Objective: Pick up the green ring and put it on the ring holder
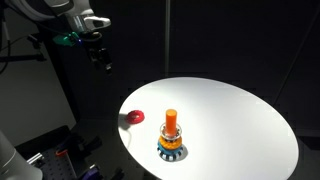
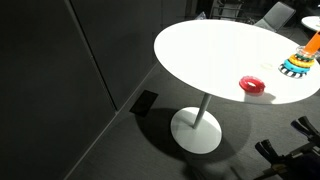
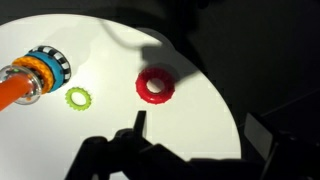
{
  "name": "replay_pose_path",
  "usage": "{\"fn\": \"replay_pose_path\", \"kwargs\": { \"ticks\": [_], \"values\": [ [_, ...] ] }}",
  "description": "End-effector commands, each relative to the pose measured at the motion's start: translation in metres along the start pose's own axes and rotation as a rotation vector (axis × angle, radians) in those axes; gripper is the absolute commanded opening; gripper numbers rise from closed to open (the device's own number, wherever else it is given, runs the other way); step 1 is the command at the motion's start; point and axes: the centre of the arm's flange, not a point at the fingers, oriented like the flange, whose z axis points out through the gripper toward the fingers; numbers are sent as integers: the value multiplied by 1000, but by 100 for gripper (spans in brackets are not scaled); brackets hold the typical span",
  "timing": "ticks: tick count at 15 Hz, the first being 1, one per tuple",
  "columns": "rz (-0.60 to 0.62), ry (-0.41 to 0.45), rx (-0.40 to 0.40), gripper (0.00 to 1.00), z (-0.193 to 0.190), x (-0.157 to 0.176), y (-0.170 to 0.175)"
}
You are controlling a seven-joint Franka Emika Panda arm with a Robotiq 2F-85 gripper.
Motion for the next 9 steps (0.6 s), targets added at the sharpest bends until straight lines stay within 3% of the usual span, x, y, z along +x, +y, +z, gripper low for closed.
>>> {"fn": "replay_pose_path", "kwargs": {
  "ticks": [1,9],
  "values": [
    [32,-13,-25,100,0,49,29],
    [78,-134,38,100,50,122,70]
  ]
}}
